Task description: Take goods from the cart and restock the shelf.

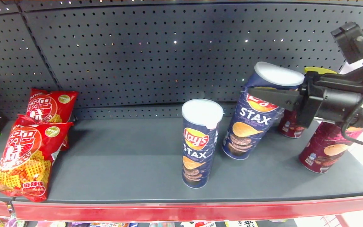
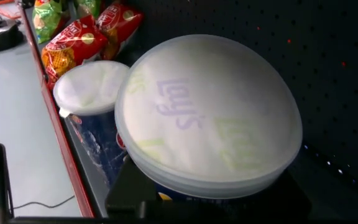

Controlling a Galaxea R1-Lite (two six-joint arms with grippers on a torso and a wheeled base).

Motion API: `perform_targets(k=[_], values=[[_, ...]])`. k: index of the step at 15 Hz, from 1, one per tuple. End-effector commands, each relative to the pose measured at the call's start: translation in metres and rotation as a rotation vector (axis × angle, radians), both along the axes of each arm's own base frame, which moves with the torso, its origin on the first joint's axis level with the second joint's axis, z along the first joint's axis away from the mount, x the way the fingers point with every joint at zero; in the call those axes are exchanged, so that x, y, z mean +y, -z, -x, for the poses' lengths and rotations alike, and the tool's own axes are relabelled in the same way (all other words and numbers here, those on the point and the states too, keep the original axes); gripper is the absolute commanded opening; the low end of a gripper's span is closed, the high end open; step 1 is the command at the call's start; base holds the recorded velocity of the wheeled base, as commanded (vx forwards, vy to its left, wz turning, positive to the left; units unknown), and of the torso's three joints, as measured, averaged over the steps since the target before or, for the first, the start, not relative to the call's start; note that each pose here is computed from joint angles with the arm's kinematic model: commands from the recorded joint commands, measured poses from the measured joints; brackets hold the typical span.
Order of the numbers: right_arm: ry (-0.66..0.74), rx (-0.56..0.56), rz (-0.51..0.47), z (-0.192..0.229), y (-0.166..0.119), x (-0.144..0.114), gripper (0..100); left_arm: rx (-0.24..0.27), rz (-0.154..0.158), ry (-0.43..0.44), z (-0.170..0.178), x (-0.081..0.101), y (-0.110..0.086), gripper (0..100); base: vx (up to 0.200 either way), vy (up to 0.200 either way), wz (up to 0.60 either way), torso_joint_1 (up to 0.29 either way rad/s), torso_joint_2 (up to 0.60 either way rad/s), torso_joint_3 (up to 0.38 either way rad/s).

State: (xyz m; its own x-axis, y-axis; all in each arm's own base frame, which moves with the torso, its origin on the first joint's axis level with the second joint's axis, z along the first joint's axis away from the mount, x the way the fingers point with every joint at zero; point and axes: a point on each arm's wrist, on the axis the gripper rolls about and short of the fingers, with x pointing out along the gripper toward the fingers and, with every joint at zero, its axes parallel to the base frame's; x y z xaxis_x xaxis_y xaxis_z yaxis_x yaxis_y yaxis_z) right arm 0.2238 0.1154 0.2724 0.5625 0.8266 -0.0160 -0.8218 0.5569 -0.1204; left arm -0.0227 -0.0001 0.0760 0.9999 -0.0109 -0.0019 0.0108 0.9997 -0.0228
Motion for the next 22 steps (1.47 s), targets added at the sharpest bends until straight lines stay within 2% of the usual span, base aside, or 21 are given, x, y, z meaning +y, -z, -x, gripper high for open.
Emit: perform_targets(k=[1, 7, 9, 12, 15, 18, 22], values=[[-0.022, 0.022, 0.01, -0.017, 0.005, 0.015, 0, 0.001, 0.0, 0.0, 0.0, 0.0, 0.0, 100, 0.0, 0.0, 0.0, 0.0, 0.0, 0.0], [-0.026, -0.034, 0.01, -0.065, 0.0, 0.037, 0, 0.001, 0.0, 0.0, 0.0, 0.0, 0.0, 100, 0.0, 0.0, 0.0, 0.0, 0.0, 0.0], [-0.09, -0.044, 0.01, -0.069, 0.0, 0.038, 0, 0.001, 0.0, 0.0, 0.0, 0.0, 0.0, 100, 0.0, 0.0, 0.0, 0.0, 0.0, 0.0], [-0.122, -0.037, 0.012, -0.084, 0.004, 0.019, 0, 0.001, 0.0, 0.0, 0.0, 0.0, 0.0, 100, 0.0, 0.0, 0.0, 0.0, 0.0, 0.0], [-0.195, -0.045, 0.022, -0.105, 0.011, 0.026, 0, 0.001, 0.0, 0.0, 0.0, 0.0, 0.0, 100, 0.0, 0.0, 0.0, 0.0, 0.0, 0.0], [-0.255, -0.106, 0.001, -0.129, -0.002, 0.039, 0, 0.001, 0.0, 0.0, 0.0, 0.0, 0.0, 100, 0.0, 0.0, 0.0, 0.0, 0.0, 0.0], [-0.327, -0.062, 0.024, -0.139, 0.023, 0.051, 0, 0.001, 0.0, 0.0, 0.0, 0.0, 0.0, 100, 0.0, 0.0, 0.0, 0.0, 0.0, 0.0]])
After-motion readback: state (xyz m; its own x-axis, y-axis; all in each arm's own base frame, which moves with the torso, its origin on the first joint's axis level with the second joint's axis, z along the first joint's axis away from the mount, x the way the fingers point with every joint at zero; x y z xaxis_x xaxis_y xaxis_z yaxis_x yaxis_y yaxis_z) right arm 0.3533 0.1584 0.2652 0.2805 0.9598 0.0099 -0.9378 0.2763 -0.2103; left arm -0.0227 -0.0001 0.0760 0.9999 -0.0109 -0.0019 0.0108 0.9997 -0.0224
